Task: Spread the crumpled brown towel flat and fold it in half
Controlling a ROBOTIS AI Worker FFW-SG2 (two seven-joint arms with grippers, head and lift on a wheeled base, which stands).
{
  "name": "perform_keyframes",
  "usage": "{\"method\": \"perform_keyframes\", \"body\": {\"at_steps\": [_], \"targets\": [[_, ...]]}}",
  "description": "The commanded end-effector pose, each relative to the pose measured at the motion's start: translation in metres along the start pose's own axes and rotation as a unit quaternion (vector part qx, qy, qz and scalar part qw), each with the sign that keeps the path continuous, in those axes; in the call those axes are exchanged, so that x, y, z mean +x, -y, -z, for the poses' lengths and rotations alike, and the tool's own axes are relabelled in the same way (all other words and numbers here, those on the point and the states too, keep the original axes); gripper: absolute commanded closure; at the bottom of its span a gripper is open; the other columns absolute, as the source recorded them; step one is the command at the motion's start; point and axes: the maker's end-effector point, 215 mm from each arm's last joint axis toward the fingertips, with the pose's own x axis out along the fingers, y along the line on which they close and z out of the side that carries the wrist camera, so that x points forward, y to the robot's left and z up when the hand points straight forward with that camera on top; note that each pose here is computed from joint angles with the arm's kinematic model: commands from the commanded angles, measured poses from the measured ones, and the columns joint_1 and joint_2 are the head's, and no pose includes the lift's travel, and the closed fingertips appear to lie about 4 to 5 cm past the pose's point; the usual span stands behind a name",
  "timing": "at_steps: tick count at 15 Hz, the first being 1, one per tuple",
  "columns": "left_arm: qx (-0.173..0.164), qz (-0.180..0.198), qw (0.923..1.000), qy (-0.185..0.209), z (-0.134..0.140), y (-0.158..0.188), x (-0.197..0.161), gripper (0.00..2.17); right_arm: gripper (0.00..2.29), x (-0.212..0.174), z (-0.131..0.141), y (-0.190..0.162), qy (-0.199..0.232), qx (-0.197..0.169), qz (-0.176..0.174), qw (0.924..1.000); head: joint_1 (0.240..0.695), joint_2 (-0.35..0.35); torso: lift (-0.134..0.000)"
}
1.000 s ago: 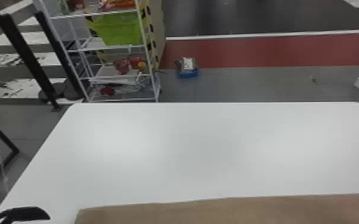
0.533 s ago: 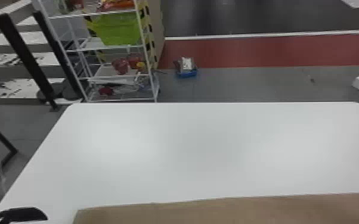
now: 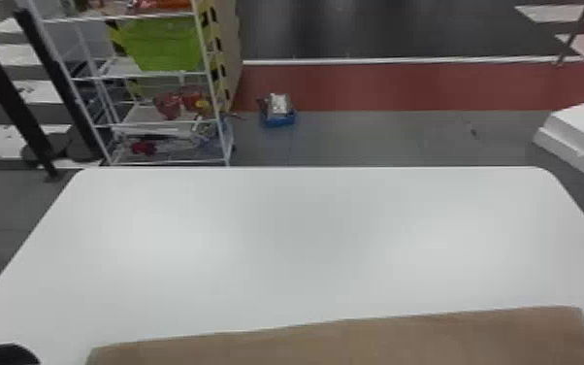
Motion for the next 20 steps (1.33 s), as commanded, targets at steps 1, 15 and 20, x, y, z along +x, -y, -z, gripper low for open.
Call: {"method": "perform_keyframes", "body": {"at_steps": [1,15,20], "targets": [[-0.001,0.001,1.0,0.0,0.0003,0.001,0.0002,0.15,0.36,-0.0027,0.0009,0.0,0.016,0.018,-0.002,0.9997,0.695,0.064,-0.123],[-0.003,0.002,1.0,-0.001,0.0011,0.0017,0.0001,0.15,0.23,-0.0045,0.0022,0.0021,0.027,0.026,-0.001,0.9993,0.695,0.052,-0.123],[-0.003,0.003,1.0,-0.001,0.0012,0.0021,0.0007,0.15,0.23,-0.0045,0.0022,0.0021,0.027,0.026,-0.001,0.9993,0.695,0.053,-0.123]]}}
